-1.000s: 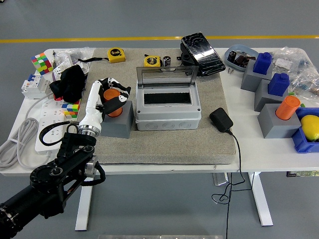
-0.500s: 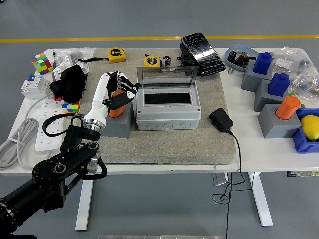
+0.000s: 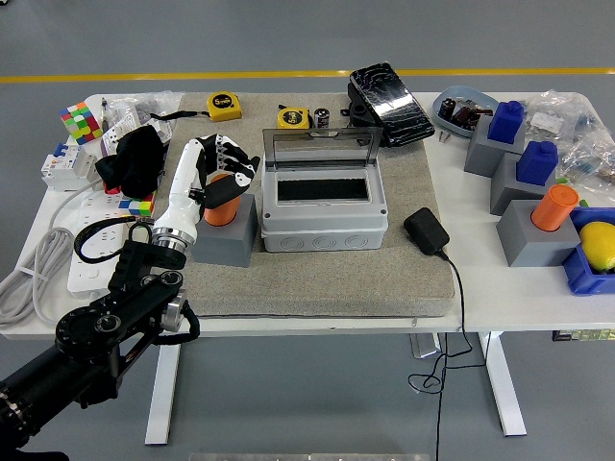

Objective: Fetch the battery,place it into the box,close the lid of the box

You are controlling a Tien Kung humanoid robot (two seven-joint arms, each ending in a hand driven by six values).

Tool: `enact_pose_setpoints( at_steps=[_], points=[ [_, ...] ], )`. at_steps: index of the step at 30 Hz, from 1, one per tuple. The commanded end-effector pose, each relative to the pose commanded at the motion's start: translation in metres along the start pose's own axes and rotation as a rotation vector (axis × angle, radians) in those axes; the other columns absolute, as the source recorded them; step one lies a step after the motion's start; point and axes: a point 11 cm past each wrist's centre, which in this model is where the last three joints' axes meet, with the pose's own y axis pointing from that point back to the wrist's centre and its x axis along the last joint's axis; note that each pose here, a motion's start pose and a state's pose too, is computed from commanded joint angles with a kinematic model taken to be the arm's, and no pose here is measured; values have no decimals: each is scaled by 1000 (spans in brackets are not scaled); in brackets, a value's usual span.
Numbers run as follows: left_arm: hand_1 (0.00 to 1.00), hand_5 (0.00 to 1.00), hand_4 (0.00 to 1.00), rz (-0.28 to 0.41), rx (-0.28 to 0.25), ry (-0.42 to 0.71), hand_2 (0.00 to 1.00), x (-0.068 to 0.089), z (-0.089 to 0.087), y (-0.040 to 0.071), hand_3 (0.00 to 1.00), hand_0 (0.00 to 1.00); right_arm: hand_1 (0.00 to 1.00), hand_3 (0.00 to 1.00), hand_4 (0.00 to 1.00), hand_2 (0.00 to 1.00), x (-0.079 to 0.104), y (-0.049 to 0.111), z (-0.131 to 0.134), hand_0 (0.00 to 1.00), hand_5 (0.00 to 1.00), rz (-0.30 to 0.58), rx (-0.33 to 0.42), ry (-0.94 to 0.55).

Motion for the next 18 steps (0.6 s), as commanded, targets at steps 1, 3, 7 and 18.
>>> enact_pose_setpoints(
  at_steps=[1, 3, 7, 18],
  points=[
    [447, 2, 879, -1, 2, 2, 492, 0, -1, 0, 502, 549, 726, 700, 998, 718, 0, 0, 0, 702, 703, -1, 0, 0],
    [447, 2, 879, -3, 5, 5, 492, 0, -2, 1, 502, 549, 726, 700, 998, 718, 0, 0, 0, 702, 703, -1, 0, 0],
    [542, 2, 975, -5, 10, 10, 564, 0, -5, 2, 576, 621, 726, 701, 998, 718, -1, 0, 0, 701, 701, -3, 0, -1],
    [473, 2, 990, 7, 16, 7, 506, 2, -9, 5, 516, 569, 726, 700, 998, 719, 0, 0, 0, 701, 701, -2, 0, -2]
  ],
)
